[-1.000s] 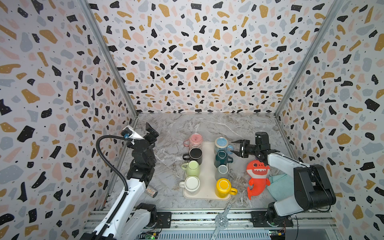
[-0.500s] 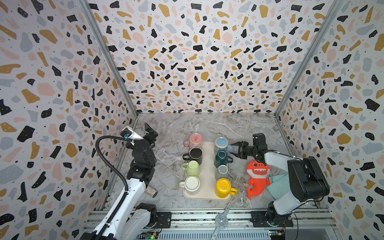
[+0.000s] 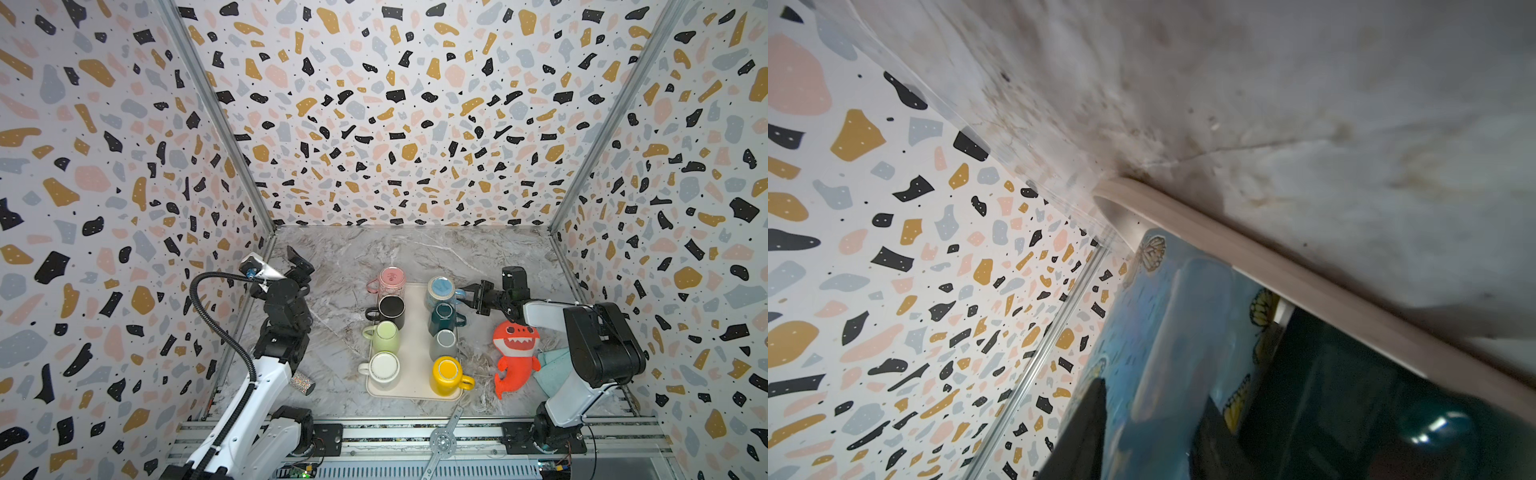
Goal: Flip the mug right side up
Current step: 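Close the right gripper on the light blue butterfly mug's handle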
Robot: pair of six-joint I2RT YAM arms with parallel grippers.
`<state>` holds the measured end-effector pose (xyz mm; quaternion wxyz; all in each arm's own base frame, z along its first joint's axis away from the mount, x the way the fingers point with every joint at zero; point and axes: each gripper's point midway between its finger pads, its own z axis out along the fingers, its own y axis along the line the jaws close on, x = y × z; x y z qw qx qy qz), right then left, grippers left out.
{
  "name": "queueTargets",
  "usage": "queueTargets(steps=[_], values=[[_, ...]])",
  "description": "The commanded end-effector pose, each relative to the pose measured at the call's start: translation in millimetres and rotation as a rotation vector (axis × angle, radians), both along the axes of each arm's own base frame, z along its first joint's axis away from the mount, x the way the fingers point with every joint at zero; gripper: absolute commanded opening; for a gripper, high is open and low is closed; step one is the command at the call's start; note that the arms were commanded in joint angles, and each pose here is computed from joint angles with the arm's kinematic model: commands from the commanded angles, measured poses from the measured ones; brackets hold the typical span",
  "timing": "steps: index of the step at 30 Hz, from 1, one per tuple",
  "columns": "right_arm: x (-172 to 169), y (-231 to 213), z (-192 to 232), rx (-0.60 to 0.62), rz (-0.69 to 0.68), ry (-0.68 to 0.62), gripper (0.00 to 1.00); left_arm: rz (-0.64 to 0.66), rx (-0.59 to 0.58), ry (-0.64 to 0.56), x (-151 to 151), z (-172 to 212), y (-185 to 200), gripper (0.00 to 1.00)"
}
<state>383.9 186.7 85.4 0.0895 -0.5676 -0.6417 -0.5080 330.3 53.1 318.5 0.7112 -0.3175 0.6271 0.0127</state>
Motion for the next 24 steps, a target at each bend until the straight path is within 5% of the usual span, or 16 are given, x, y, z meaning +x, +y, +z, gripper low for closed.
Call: queueTargets(steps=[1, 9, 17, 24], values=[[9.1, 4.3, 8.4, 0.014, 0.005, -0.034, 0.31, 0.026, 0.003, -0.078, -5.1, 27.4, 5.1, 0.94], [28.0, 8.8, 8.2, 0.045, -0.019, -0.064, 0.22, 0.039, 0.009, -0.075, -6.1, 28.1, 6.9, 0.94], [51.9, 21.6, 14.6, 0.095, -0.019, -0.116, 0.0, 0.048, 0.016, -0.069, -6.8, 27.8, 8.2, 0.94], [63.6, 26.0, 26.3, 0.119, -0.015, -0.2, 0.0, 0.048, 0.015, -0.071, -7.5, 28.4, 8.3, 0.94]])
